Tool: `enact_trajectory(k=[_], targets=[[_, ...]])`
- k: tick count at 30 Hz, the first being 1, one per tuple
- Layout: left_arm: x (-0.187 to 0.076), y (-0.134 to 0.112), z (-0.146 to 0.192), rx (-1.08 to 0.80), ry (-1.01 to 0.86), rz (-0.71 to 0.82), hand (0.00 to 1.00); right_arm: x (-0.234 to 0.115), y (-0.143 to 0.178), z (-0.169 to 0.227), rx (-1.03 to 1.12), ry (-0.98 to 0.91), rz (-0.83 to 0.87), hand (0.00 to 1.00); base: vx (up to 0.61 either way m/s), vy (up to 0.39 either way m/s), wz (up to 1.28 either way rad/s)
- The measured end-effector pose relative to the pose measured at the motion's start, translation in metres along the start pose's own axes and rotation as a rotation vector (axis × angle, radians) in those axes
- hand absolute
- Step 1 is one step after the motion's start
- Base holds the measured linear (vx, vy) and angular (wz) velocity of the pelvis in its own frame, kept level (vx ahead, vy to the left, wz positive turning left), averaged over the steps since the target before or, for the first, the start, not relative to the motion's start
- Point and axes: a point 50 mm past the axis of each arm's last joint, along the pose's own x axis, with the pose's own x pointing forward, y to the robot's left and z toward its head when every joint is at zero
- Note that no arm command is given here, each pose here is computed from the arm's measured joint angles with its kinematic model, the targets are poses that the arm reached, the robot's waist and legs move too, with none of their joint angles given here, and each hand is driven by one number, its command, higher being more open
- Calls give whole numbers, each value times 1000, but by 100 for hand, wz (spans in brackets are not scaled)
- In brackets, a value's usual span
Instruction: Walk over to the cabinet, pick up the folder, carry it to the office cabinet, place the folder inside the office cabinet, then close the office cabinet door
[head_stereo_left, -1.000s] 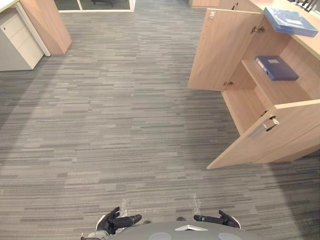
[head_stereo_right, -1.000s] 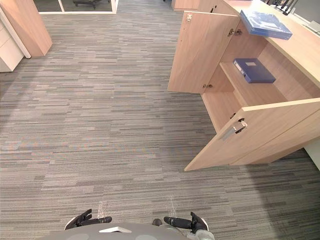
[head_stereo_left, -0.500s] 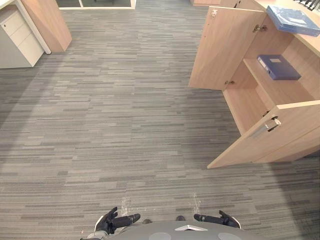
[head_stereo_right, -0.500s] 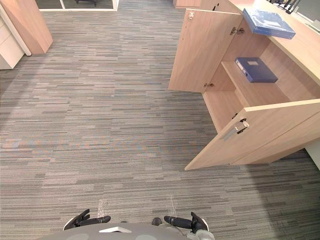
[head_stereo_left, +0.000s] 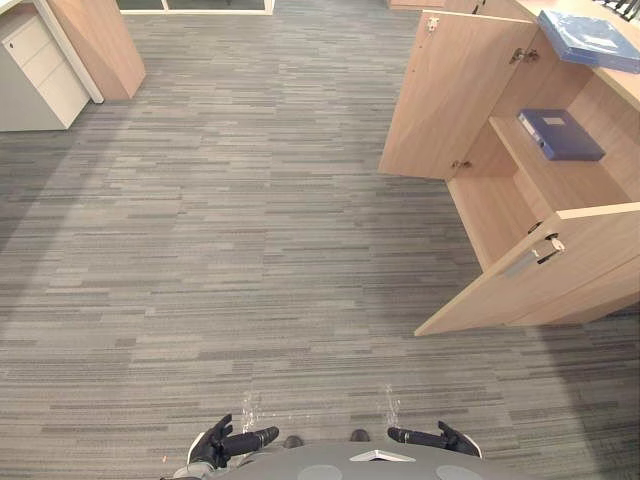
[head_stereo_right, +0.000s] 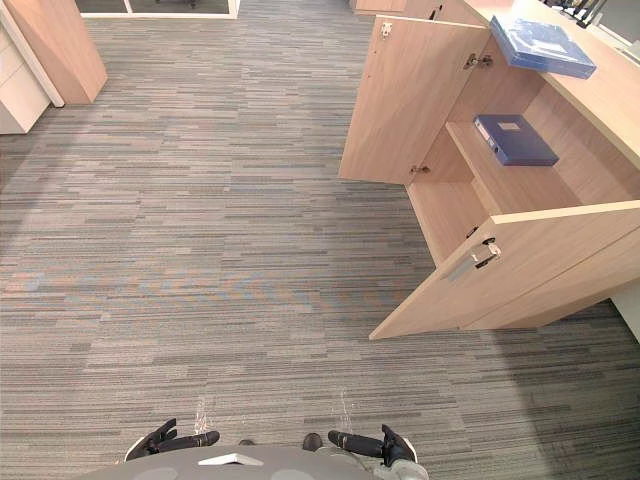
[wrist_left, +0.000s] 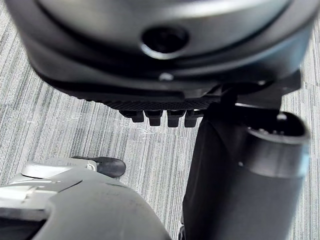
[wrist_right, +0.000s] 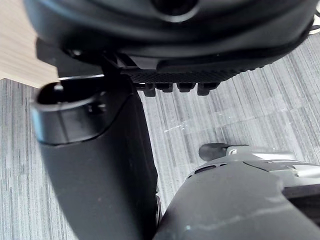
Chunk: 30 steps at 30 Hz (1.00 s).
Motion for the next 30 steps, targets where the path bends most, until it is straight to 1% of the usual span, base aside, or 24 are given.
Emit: enact_trajectory(k=[14, 18, 19, 20, 22, 27, 29, 30], targets=[[0, 2, 0, -9, 11, 26, 100, 1, 2, 3, 1, -1, 5, 100, 1, -2, 1], [0, 6, 10, -146, -52, 56, 100, 2, 6, 7, 12, -10, 15, 100, -5, -58, 17], [0, 3, 18, -237, -100, 53, 100, 2, 2, 8, 9, -12, 7, 100, -85, -42, 25], [1, 0, 21, -282, -119, 50, 100, 2, 2, 7, 7, -13, 6, 100, -161, -25, 12], [-2, -3, 18, -408, -147, 47, 100, 2, -1, 9, -3, -15, 0, 100, -229, -15, 2], [-3, -5, 11, -471, -139, 46, 100, 2, -3, 13, -19, -25, 3, 100, -260, -13, -27], [-4, -11, 6, -515, -125, 43, 100, 1, -11, 12, -26, -20, -18, 100, 32, 170, -44], [-4, -12, 7, -522, -124, 41, 100, 1, -9, 11, -23, -15, -18, 100, 210, 274, -39]])
